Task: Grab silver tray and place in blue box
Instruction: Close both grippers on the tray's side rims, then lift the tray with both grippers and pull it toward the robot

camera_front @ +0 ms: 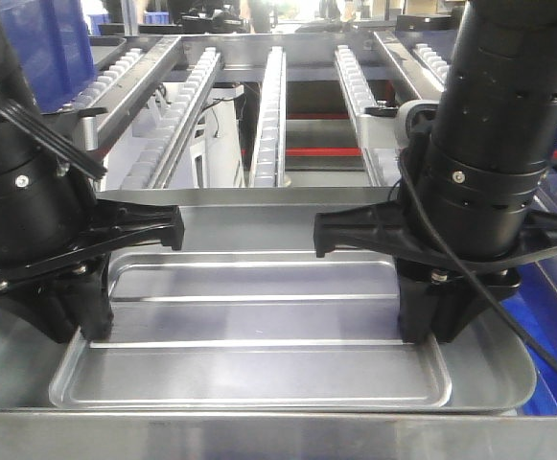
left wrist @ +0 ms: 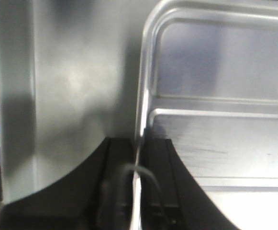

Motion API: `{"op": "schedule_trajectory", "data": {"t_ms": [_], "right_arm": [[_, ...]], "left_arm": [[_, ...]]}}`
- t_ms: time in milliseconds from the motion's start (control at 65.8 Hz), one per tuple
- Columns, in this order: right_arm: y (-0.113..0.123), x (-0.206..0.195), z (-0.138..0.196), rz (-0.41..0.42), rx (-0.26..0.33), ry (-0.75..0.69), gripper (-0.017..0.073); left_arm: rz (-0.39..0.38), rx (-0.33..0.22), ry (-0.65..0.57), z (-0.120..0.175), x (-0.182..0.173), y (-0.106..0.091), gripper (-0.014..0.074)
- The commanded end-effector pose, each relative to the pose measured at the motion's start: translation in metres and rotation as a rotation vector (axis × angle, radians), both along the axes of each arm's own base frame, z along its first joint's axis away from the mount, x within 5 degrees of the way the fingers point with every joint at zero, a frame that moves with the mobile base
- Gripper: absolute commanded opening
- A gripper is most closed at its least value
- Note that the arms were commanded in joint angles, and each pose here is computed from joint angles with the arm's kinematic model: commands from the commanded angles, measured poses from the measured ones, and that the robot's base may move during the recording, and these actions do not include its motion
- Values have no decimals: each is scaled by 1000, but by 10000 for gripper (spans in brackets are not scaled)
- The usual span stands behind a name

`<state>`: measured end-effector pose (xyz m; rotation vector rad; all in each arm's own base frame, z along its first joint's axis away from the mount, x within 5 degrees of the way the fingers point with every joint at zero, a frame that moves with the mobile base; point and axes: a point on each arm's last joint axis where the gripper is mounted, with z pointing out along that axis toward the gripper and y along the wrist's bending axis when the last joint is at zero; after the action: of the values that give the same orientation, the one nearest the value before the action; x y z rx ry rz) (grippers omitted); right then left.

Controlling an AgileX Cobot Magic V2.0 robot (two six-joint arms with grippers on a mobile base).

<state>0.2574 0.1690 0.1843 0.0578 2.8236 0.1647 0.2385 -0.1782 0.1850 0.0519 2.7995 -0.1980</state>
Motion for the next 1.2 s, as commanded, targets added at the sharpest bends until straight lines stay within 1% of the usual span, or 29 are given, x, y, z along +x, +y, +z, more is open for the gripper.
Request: {"op": "schedule_trajectory", "data": {"t_ms": [0,349,410,486,592,668,775,805,866,896,957,1063,1185], "right_arm": [[0,6,16,9,27,-66,60],[1,6,20,-1,35,-60,60],[1,6,27,-4,39,-69,61],[2,4,39,-3,48,-84,61],[2,-5,52,-39,61,-99,71],[2,-11,61,-62,60,-130,70],[8,-25,73,-40,37,-163,70],[9,-29,75,-37,32,-163,70],[12,-36,78,-37,43,-165,70],[14,-40,80,-31,51,-169,70],[16,-46,85,-29,65,-176,70],[19,-57,90,-17,71,-186,70],[20,-74,92,-12,77,-197,70]], "left_arm": [[2,-8,-17,8,0,-1,-13],[8,-12,-13,9,0,-1,-14],[12,-9,-14,16,1,-1,-14],[15,-27,-39,29,2,-2,-14],[28,-37,-47,47,-3,2,-14],[34,-55,-65,59,-9,5,-14],[30,-93,-101,78,-21,5,-14],[27,-96,-112,82,-25,5,-14],[19,-87,-118,87,-33,4,-14],[13,-74,-122,89,-37,4,-14],[3,-64,-127,91,-47,3,-14],[7,-84,-142,94,-63,3,-14],[7,-98,-135,89,-84,5,-14]]}}
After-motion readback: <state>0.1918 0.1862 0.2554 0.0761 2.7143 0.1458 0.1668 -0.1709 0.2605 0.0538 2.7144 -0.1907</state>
